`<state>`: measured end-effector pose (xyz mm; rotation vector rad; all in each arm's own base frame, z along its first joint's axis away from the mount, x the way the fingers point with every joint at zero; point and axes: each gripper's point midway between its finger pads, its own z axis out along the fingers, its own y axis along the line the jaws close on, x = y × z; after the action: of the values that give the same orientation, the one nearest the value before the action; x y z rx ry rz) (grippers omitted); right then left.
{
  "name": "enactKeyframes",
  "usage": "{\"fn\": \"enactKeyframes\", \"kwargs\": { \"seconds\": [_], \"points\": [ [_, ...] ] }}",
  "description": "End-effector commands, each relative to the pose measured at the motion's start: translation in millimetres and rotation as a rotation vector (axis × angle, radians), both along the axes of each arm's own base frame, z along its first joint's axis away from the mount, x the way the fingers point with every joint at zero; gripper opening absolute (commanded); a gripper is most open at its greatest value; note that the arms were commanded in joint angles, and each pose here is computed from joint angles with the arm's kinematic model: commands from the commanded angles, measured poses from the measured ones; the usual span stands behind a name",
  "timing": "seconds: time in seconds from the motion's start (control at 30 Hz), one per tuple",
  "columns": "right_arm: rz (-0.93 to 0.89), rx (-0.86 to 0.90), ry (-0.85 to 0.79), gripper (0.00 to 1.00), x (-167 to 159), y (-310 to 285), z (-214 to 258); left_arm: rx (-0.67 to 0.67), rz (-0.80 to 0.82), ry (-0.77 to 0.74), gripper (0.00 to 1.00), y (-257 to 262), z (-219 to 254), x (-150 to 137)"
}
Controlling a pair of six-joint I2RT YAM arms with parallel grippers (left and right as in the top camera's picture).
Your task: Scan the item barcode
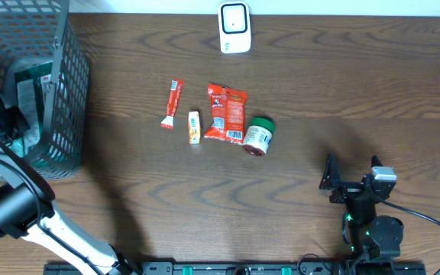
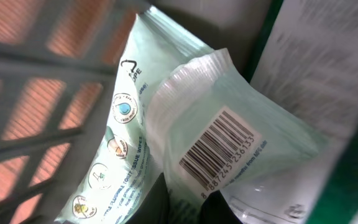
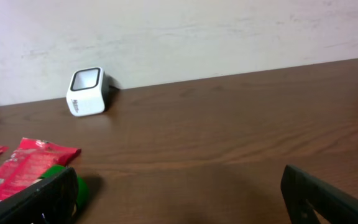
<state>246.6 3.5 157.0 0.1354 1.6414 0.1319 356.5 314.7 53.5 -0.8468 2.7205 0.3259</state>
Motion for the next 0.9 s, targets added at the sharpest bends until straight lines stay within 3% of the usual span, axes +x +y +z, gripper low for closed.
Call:
{"fn": "enactKeyframes", "kwargs": {
  "seconds": [0.0, 0.3, 0.53, 0.63, 0.7, 0.87],
  "points": [
    [-0.006, -0.012, 0.005, 0.99, 0.0, -1.7, -1.6, 0.111, 0.068, -0.205, 0.07, 10.9, 86.3, 12.6],
    [-0.006, -0.012, 0.006, 0.99, 0.0, -1.7, -1.7, 0.294, 0.155, -0.575, 0.07, -2.6, 243.9, 1.9],
    [-0.006, -0.012, 0.005, 0.99, 0.0, -1.7, -1.6, 0.384, 0.066, -0.833, 0.07, -74.0, 355.8, -18.7],
    [-0.006, -0.012, 0.005, 0.99, 0.0, -1.7, -1.6, 0.351, 0.009, -0.907, 0.07, -120.0, 381.3, -29.4],
    [-0.006, -0.012, 0.005, 0.99, 0.0, -1.7, -1.6, 0.258, -0.015, -0.948, 0.07, -163.4, 388.4, -43.6],
    [-0.006, -0.012, 0.006, 0.99, 0.0, -1.7, -1.7, 0.012, -0.054, -0.856, 0.08, -236.4, 354.1, -62.7]
  ]
}}
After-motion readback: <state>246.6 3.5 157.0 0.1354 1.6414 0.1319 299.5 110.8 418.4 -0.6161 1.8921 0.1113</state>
